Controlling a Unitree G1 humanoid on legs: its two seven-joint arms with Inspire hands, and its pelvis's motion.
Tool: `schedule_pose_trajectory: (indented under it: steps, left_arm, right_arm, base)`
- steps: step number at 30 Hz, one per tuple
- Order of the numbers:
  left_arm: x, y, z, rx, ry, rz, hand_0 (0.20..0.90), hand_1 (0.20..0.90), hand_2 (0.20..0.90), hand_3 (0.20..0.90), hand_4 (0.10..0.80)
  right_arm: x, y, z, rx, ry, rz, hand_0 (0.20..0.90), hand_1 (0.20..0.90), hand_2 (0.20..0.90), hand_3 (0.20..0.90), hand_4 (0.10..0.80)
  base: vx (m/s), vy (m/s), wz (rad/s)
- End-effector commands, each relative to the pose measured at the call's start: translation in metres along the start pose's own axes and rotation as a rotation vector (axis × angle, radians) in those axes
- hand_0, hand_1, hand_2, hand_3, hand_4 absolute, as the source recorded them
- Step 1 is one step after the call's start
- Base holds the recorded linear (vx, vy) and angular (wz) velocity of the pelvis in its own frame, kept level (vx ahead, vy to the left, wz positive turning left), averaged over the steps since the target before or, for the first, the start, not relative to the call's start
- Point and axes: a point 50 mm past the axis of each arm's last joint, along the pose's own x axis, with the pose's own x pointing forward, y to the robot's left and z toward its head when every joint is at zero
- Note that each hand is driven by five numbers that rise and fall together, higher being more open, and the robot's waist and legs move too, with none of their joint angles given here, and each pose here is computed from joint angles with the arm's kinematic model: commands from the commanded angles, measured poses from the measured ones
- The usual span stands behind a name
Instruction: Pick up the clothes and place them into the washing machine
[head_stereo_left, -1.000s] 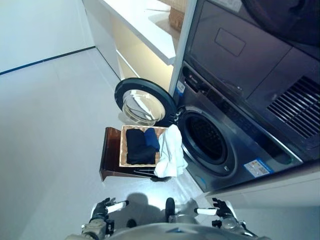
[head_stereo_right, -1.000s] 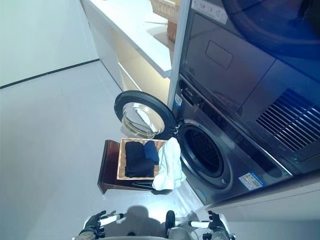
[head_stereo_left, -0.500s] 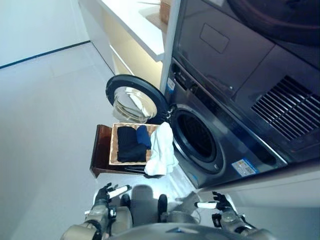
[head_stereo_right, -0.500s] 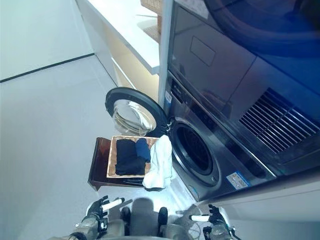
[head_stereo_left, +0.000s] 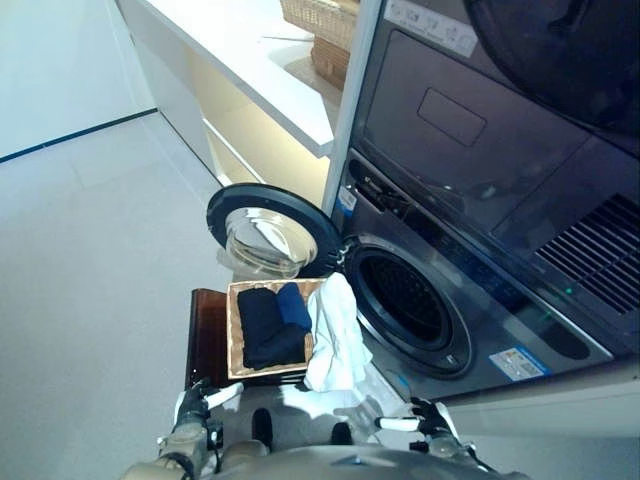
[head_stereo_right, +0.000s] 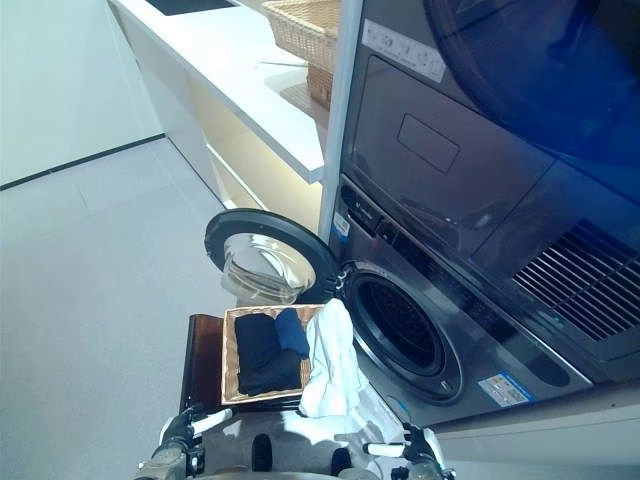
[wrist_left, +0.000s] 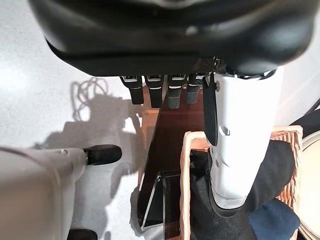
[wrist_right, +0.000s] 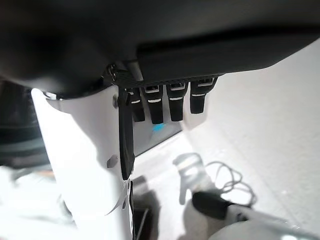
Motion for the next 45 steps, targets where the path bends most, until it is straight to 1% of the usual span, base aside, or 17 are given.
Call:
schedule_pose_trajectory:
  steps: [1, 5, 9, 10, 15, 16, 17, 20, 23, 25, 26, 27, 28, 29, 31, 45]
  left_arm:
    - [-0.001, -0.017, 0.009, 0.082, -0.042, -0.045, 0.9, 0.9, 0.9, 0.9, 0.8]
    - [0.002, -0.01, 0.022, 0.047, -0.083, -0.013, 0.9, 0.9, 0.9, 0.9, 0.8]
    - [0.004, -0.006, 0.032, 0.059, -0.11, -0.004, 0.9, 0.9, 0.9, 0.9, 0.8]
    - [0.005, -0.005, 0.036, 0.056, -0.122, -0.001, 0.9, 0.9, 0.9, 0.9, 0.8]
    - [0.005, -0.012, 0.048, 0.05, -0.155, -0.011, 0.9, 0.9, 0.9, 0.9, 0.8]
    - [0.005, -0.012, 0.048, 0.05, -0.155, -0.011, 0.9, 0.9, 0.9, 0.9, 0.8]
    - [0.004, -0.016, 0.047, 0.049, -0.157, -0.018, 0.9, 0.9, 0.9, 0.9, 0.8]
    - [0.004, -0.017, 0.047, 0.048, -0.159, -0.019, 0.9, 0.9, 0.9, 0.9, 0.8]
    - [0.004, -0.016, 0.054, 0.029, -0.178, -0.012, 0.9, 0.9, 0.9, 0.9, 0.8]
    - [0.004, -0.016, 0.054, 0.022, -0.181, -0.011, 0.9, 0.9, 0.9, 0.9, 0.8]
    - [0.004, -0.016, 0.057, 0.013, -0.191, -0.009, 0.9, 0.9, 0.9, 0.9, 0.8]
    - [0.004, -0.016, 0.057, 0.013, -0.191, -0.009, 0.9, 0.9, 0.9, 0.9, 0.8]
    - [0.005, -0.016, 0.066, -0.001, -0.22, -0.007, 0.9, 0.9, 0.9, 0.9, 0.8]
    - [0.005, -0.016, 0.066, -0.001, -0.22, -0.007, 0.9, 0.9, 0.9, 0.9, 0.8]
    - [0.004, -0.019, 0.073, -0.02, -0.247, -0.016, 0.9, 0.9, 0.9, 0.9, 0.8]
    - [0.001, -0.024, 0.085, -0.101, -0.306, -0.032, 0.9, 0.9, 0.9, 0.9, 0.8]
  right_arm:
    - [0.01, -0.037, 0.024, -0.045, -0.075, -0.127, 0.9, 0.9, 0.9, 0.9, 0.8]
    - [0.014, -0.054, 0.049, -0.029, -0.148, -0.176, 0.9, 0.9, 0.9, 0.9, 0.8]
    - [0.016, -0.067, 0.071, 0.006, -0.189, -0.217, 0.9, 0.9, 0.9, 0.9, 0.8]
    - [0.016, -0.071, 0.083, 0.019, -0.22, -0.227, 0.9, 0.9, 0.9, 0.9, 0.8]
    - [0.014, -0.083, 0.123, 0.067, -0.319, -0.262, 0.9, 0.9, 0.9, 0.9, 0.8]
    - [0.014, -0.083, 0.123, 0.067, -0.319, -0.262, 0.9, 0.9, 0.9, 0.9, 0.8]
    - [0.012, -0.087, 0.138, 0.084, -0.36, -0.276, 0.9, 0.9, 0.9, 0.9, 0.8]
    - [0.01, -0.092, 0.148, 0.105, -0.388, -0.288, 0.9, 0.9, 0.9, 0.9, 0.8]
    - [0.004, -0.101, 0.173, 0.156, -0.454, -0.305, 0.9, 0.9, 0.9, 0.9, 0.8]
    - [0.003, -0.105, 0.179, 0.167, -0.471, -0.313, 0.9, 0.9, 0.9, 0.9, 0.8]
    - [-0.002, -0.112, 0.193, 0.191, -0.514, -0.327, 0.9, 0.9, 0.9, 0.9, 0.8]
    - [-0.002, -0.112, 0.193, 0.191, -0.514, -0.327, 0.9, 0.9, 0.9, 0.9, 0.8]
    - [-0.008, -0.119, 0.211, 0.219, -0.567, -0.343, 0.9, 0.9, 0.9, 0.9, 0.8]
    - [-0.008, -0.119, 0.211, 0.219, -0.567, -0.343, 0.9, 0.9, 0.9, 0.9, 0.8]
    - [-0.016, -0.127, 0.229, 0.247, -0.619, -0.364, 0.9, 0.9, 0.9, 0.9, 0.8]
    - [-0.033, -0.138, 0.264, 0.298, -0.719, -0.393, 0.9, 0.9, 0.9, 0.9, 0.8]
  base:
    - [-0.037, -0.071, 0.15]
    - [-0.058, -0.031, 0.23]
    - [0.001, 0.066, 0.17]
    - [-0.059, 0.051, -0.11]
    - [-0.08, 0.015, -0.04]
    - [-0.072, -0.003, 0.08]
    - [-0.06, -0.011, 0.1]
    - [-0.056, -0.009, 0.14]
    - [-0.08, 0.003, 0.11]
    - [-0.073, 0.013, 0.13]
    - [-0.057, 0.009, 0.17]
    - [-0.134, 0.026, 0.18]
    - [-0.078, 0.017, 0.11]
    - [-0.111, 0.027, 0.08]
    - [-0.067, 0.033, 0.03]
    - [-0.017, 0.016, 0.04]
